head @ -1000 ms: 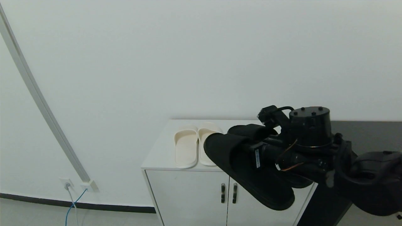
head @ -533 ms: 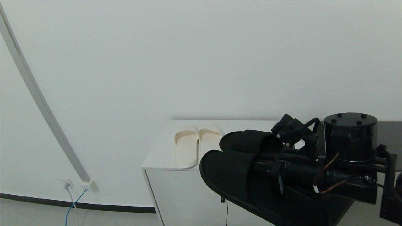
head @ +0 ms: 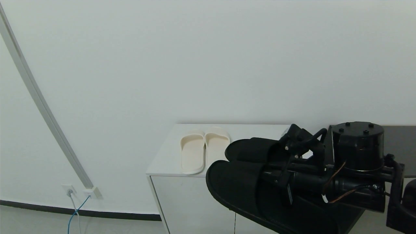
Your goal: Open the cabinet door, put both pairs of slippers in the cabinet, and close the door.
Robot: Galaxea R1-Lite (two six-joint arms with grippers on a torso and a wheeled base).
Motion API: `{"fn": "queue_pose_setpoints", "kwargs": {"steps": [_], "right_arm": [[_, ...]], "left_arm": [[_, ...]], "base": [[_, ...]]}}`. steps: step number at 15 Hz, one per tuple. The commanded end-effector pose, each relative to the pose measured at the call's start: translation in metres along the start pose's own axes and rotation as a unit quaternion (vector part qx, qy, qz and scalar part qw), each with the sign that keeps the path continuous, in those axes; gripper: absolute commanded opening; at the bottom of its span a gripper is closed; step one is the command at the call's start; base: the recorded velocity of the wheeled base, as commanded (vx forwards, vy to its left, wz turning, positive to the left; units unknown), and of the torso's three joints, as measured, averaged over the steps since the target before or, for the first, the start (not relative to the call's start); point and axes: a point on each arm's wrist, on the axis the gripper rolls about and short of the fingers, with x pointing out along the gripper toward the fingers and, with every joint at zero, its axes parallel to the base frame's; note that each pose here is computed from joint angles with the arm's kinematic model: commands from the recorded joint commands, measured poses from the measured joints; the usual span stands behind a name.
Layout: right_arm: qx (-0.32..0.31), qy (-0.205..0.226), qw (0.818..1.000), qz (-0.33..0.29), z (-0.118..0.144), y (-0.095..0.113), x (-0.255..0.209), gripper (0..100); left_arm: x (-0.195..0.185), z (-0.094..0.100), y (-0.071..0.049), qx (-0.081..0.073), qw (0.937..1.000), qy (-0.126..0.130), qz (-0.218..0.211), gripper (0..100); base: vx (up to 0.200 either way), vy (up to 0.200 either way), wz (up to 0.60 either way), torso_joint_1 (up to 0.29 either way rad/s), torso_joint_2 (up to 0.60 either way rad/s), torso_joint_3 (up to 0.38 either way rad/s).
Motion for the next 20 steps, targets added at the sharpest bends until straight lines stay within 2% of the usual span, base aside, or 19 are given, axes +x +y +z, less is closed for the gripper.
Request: {"fn": "queue_pose_setpoints", "kwargs": {"steps": [1,9,20], "right_arm": [[0.003,0.014,1.0,0.001,-0.007,-0.001,0.004,0],[0.007,0.017,1.0,0.009,-0.009,-0.001,0.007,0],[0.006,0.021,1.0,0.009,-0.019,0.0,0.005,0]], "left_arm": [[0.0,0.0,0.0,0.0,1.0,0.001,0.0,0],[0.0,0.0,0.0,-0.001,1.0,0.0,0.0,0],[0.0,0.0,0.0,-0.003,1.0,0.001,0.0,0]], "base": [[-0.2,0.0,0.0,-0.002,0.0,0.007],[-0.2,0.0,0.0,-0.002,0.0,0.002],[0.0,0.0,0.0,0.0,0.0,0.0]]}}
